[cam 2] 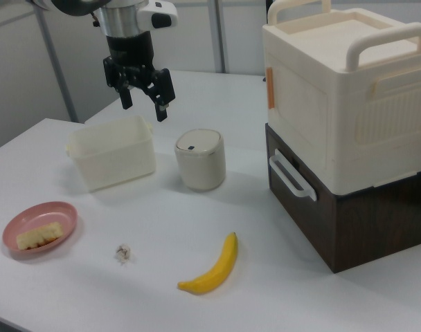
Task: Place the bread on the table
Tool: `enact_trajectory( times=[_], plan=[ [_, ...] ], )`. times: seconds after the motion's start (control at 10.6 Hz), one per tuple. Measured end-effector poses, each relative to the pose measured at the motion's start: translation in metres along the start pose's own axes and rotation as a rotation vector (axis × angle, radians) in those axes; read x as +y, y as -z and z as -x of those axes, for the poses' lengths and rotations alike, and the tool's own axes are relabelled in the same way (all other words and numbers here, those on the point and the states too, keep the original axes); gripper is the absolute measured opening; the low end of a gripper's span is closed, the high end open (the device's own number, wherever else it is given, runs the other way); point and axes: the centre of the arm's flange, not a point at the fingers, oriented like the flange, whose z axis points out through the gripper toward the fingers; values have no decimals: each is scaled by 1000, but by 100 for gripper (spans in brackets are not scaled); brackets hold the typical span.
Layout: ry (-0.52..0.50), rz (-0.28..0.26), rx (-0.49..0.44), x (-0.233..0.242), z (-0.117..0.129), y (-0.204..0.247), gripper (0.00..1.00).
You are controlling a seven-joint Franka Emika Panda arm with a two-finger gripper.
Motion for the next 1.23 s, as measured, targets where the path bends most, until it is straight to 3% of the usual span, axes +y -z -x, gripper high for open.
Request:
enact_trajectory(
  times=[1.23],
  plan=[
    [14, -12, 0, -8, -1, 0, 100]
  ],
)
